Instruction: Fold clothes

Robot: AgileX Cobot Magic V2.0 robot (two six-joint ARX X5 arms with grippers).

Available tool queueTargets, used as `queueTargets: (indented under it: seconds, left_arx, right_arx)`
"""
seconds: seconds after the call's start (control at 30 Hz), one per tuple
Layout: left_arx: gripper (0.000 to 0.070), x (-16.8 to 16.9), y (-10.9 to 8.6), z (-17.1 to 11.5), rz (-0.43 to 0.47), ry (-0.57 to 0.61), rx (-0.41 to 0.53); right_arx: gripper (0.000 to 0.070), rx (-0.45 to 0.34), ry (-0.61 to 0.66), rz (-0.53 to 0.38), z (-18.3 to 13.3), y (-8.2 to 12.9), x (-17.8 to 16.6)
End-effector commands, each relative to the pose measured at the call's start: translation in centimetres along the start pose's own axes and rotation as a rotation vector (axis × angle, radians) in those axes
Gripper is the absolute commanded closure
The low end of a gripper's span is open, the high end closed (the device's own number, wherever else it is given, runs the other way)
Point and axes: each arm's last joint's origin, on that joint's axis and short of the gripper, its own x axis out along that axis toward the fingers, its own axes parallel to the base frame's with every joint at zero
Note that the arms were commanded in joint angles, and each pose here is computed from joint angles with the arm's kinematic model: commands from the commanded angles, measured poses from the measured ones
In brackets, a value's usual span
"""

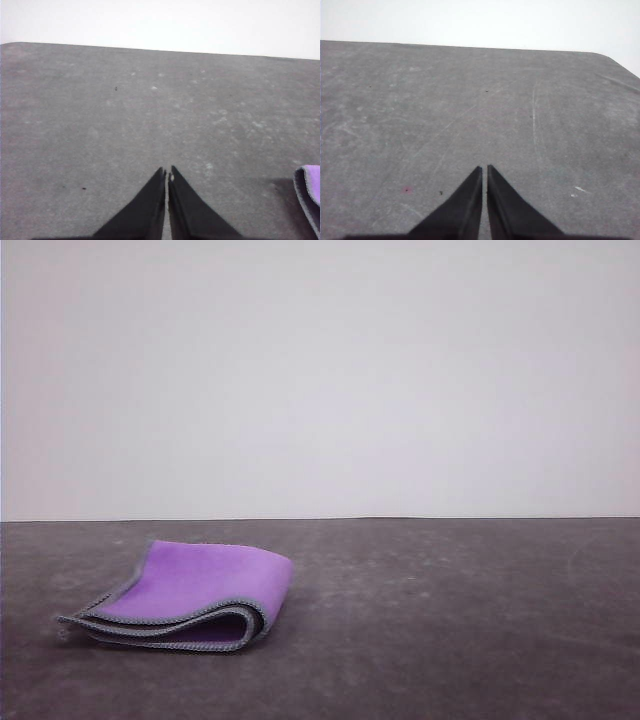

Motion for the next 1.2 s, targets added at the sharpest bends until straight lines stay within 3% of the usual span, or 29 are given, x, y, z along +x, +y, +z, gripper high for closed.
queueTargets:
  seconds: [0.0, 1.17]
  left_arx:
    - [0.07, 0.19, 0.05, -0.53, 0.003, 0.006, 0.014]
    - [0.07, 0.19, 0.05, -0.53, 0.002, 0.006, 0.014]
  right_arx:
    - [0.0687, 0.017, 0.004, -0.004, -0.16, -0.02, 0.05]
    - [0.0687, 0.017, -0.009, -0.004, -0.02, -0.02, 0.04]
